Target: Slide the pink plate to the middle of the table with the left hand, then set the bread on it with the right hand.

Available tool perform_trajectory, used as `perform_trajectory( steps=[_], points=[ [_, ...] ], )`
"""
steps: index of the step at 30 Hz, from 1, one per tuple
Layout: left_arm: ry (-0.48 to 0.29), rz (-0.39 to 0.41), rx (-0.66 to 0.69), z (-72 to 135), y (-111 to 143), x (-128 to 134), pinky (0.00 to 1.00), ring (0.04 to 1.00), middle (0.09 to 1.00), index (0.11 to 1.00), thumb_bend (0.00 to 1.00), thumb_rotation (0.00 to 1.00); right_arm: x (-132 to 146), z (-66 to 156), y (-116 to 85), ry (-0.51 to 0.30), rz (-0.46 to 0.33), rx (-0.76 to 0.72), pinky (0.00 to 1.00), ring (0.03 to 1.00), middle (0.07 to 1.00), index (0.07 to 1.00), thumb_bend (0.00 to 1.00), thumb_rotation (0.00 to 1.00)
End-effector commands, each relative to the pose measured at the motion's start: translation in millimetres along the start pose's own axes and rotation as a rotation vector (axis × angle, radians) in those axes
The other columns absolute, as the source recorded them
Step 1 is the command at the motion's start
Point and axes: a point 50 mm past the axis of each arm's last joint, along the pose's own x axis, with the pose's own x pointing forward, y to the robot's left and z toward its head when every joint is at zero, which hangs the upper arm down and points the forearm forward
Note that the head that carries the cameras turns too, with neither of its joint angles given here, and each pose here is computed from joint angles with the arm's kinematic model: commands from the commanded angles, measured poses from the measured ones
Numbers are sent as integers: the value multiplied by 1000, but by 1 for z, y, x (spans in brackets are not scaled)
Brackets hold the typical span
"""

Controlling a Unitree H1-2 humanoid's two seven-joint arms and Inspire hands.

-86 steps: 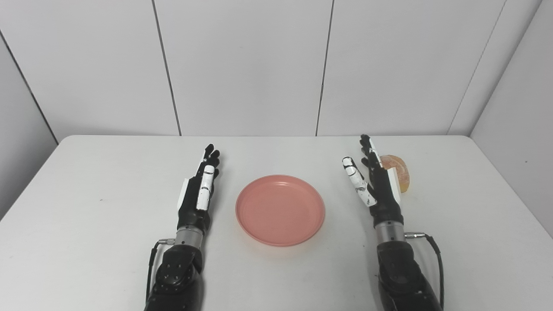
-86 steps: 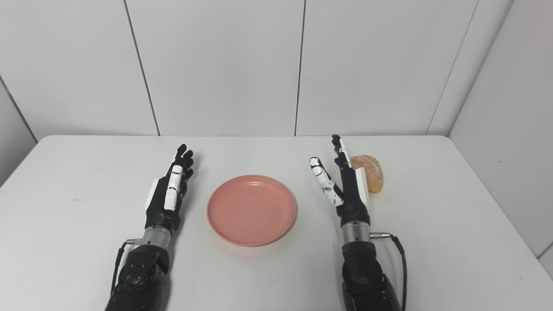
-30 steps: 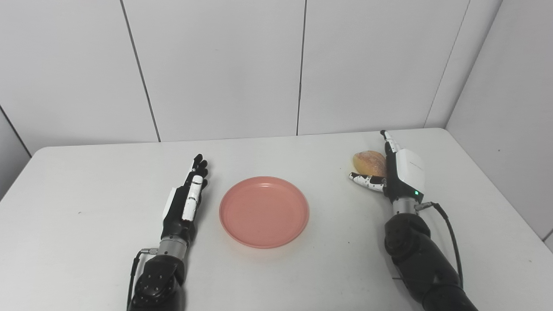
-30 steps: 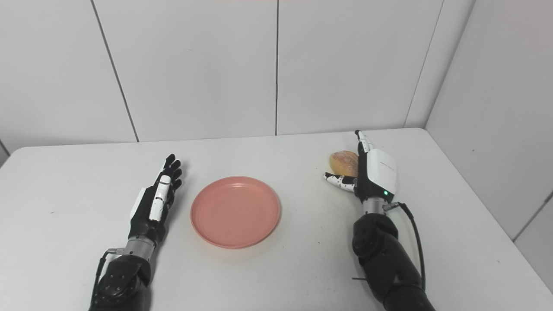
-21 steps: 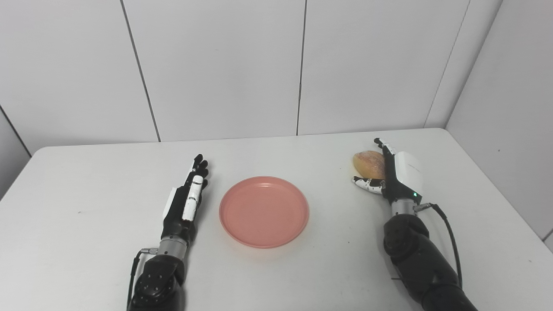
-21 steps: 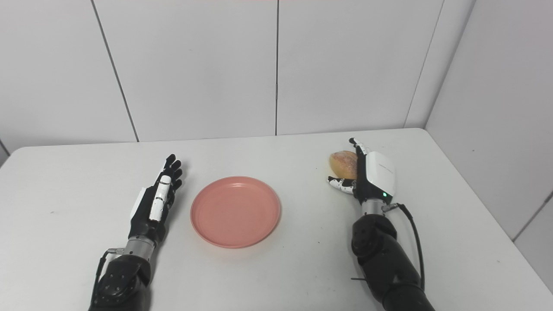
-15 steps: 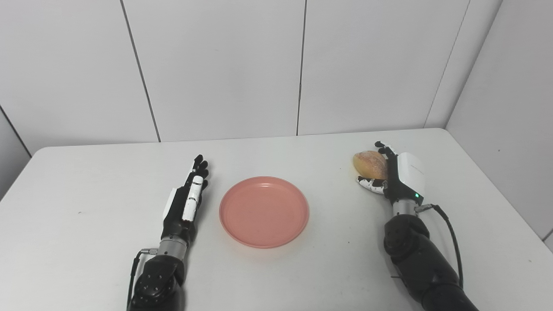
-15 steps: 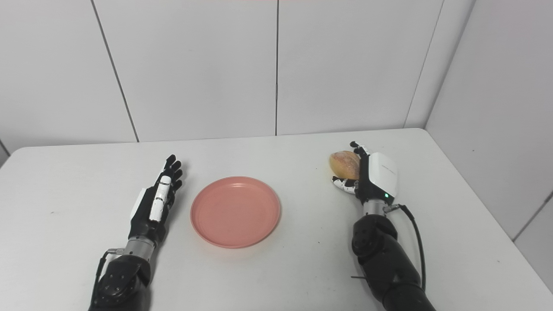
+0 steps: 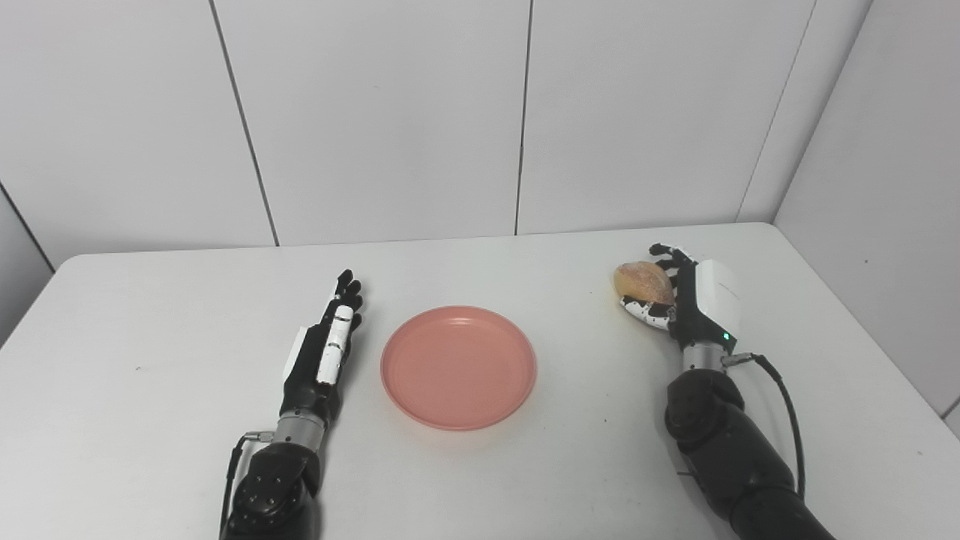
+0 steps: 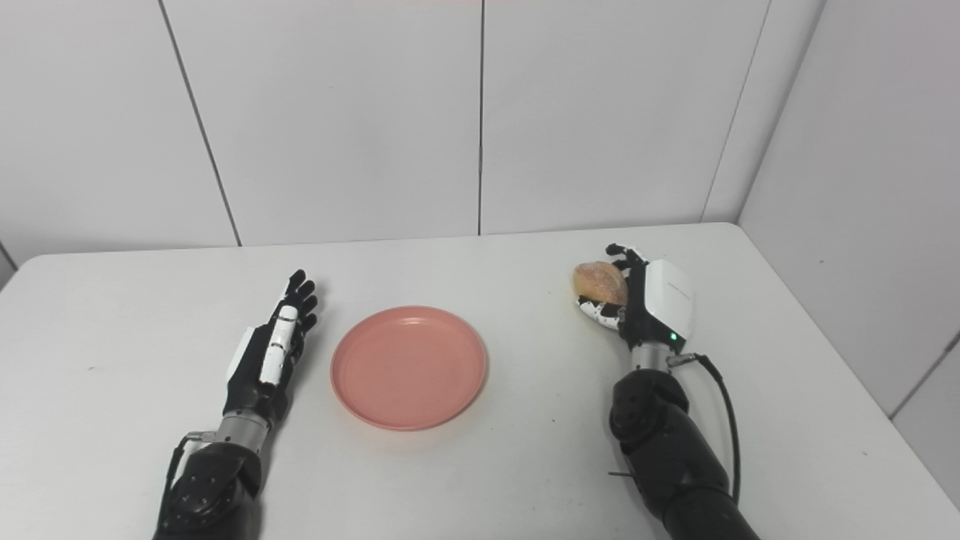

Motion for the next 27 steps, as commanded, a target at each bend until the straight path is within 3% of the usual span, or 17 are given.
perform_trajectory(
  steps=[1, 3, 5, 8, 18, 27],
  points=[
    [0, -6, -2, -4, 1, -4, 1000, 1000, 999, 1000, 502, 1000, 19, 17, -14, -75, -71, 28, 390, 488, 567, 662, 457, 0],
    [0, -9, -10, -4, 0, -4, 1000, 1000, 1000, 1000, 499, 1000, 19, 17, -14, -74, -77, 33, 377, 467, 544, 648, 478, 0],
    [2, -15, -12, -3, 0, -4, 1000, 1000, 1000, 1000, 498, 1000, 19, 17, -15, -69, -81, 33, 366, 447, 524, 527, 492, 90],
    [3, -18, -2, -3, -1, -4, 1000, 1000, 1000, 1000, 498, 1000, 19, 17, -15, -77, -92, 27, 359, 432, 455, 542, 511, 7],
    [12, -32, 0, -4, -6, -3, 1000, 1000, 1000, 1000, 502, 1000, 17, 26, -19, -158, -136, 103, 263, 356, 430, 541, 513, 0],
    [10, -27, -2, -3, -16, -3, 1000, 1000, 1000, 1000, 487, 1000, 7, 53, -22, -267, -115, 237, 318, 394, 436, 539, 515, 0]
  ],
)
